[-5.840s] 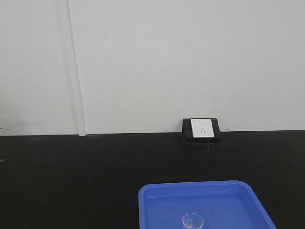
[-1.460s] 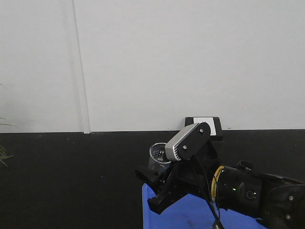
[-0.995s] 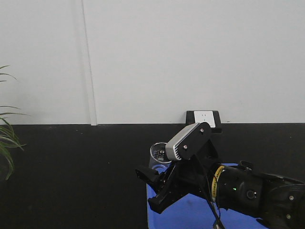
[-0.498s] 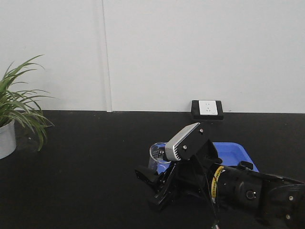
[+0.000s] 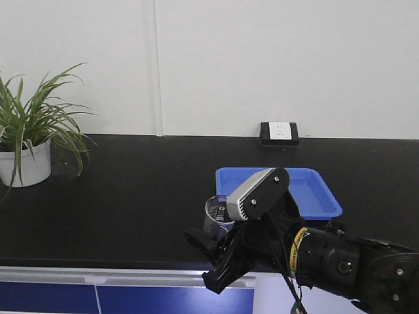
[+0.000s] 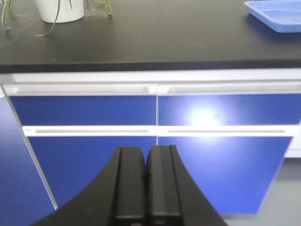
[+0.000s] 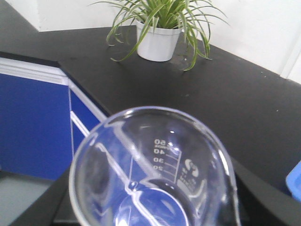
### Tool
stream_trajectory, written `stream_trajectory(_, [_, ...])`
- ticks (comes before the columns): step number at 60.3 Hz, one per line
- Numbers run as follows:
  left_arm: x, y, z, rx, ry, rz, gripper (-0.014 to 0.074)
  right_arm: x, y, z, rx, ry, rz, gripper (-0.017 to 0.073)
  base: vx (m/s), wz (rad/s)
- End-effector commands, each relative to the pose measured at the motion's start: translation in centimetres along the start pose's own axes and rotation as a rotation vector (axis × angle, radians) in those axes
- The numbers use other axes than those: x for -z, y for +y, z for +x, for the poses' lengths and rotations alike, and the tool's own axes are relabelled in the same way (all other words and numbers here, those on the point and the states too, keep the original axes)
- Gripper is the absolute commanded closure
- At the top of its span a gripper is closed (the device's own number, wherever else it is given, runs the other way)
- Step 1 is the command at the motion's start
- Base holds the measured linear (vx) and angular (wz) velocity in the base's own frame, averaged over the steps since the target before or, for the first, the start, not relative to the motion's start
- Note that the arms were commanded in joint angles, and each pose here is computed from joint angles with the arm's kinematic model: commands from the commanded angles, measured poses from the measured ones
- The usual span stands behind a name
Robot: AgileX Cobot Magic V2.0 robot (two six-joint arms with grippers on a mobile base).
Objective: Move beaker to silver tray on left bench
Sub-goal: 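Hold the beaker in the right gripper while the base turns toward the silver tray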
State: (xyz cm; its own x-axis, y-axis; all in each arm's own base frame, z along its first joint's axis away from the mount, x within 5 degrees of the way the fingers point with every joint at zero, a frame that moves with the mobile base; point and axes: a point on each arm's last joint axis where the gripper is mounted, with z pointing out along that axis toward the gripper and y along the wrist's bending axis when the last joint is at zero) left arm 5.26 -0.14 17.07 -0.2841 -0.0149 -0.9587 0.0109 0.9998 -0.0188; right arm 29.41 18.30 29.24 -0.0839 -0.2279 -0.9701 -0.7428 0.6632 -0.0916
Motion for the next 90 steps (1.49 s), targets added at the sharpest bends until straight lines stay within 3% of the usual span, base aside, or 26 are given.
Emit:
stream_trajectory(1, [-0.16, -0.01, -0.12, 0.007, -0.066, 0.004, 0.0592, 0.96, 0.13, -2.61, 0.000, -0.105, -0.012, 0.0571, -0.36, -0.04])
stream_trajectory(48, [-0.16, -0.01, -0.12, 0.007, -0.066, 0.004, 0.0592, 0.97, 0.14, -2.63, 0.000, -0.106, -0.014, 0.0571, -0.31, 0.01])
stream_trajectory(90, [-0.16, -0.01, -0.12, 0.007, -0.066, 0.004, 0.0592, 0.97, 0.15, -2.63, 0.000, -0.107, -0.015, 0.0571, -0.12, 0.51])
